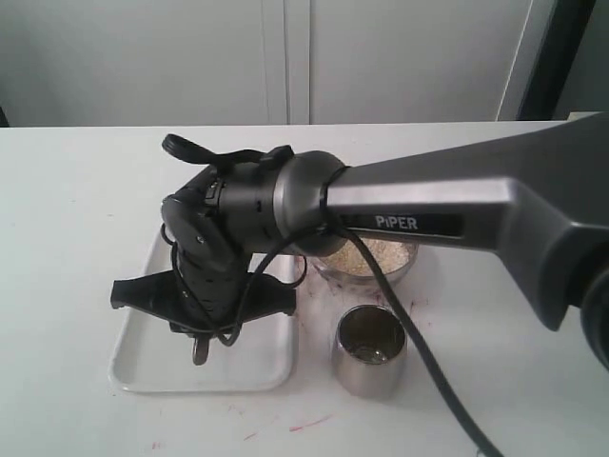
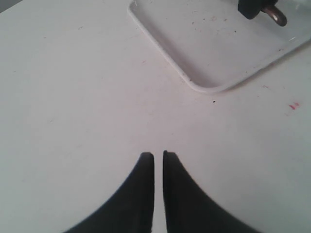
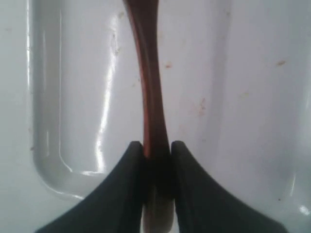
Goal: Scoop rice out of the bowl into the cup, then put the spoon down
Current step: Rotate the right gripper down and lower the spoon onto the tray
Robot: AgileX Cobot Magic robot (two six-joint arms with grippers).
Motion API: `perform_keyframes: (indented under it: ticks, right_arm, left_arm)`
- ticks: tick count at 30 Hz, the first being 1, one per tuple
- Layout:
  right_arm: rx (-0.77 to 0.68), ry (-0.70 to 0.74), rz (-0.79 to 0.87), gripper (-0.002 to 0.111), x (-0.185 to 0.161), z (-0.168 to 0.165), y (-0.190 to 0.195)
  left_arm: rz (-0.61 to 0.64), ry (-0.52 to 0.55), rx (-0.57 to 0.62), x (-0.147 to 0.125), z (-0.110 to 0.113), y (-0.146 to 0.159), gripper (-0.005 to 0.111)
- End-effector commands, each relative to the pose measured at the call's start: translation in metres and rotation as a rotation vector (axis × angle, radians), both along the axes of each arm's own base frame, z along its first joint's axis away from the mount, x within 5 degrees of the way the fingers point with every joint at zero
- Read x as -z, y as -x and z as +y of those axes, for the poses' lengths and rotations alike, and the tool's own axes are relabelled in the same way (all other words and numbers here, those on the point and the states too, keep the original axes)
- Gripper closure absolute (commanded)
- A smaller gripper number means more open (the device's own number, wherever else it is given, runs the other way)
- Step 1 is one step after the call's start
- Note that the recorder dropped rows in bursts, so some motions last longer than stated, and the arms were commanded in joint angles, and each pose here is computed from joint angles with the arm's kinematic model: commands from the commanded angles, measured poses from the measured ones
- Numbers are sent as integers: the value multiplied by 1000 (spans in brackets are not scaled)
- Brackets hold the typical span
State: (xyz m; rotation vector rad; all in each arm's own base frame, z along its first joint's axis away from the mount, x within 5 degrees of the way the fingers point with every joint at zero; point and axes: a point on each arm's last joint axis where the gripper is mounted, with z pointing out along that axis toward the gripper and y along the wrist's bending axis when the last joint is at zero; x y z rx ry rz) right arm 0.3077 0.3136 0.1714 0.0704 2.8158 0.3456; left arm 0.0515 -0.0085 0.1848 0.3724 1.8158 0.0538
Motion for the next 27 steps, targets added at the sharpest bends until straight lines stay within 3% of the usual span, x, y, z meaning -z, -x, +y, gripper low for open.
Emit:
perform_keyframes:
  ticks: [1, 27]
  right_arm:
    - [12, -17, -26, 108, -4, -4, -7]
    - [57, 71, 59, 108, 13, -20, -13]
  left_arm:
    - [40, -1, 0, 6, 0, 1, 92]
    - [40, -1, 0, 6, 0, 1, 92]
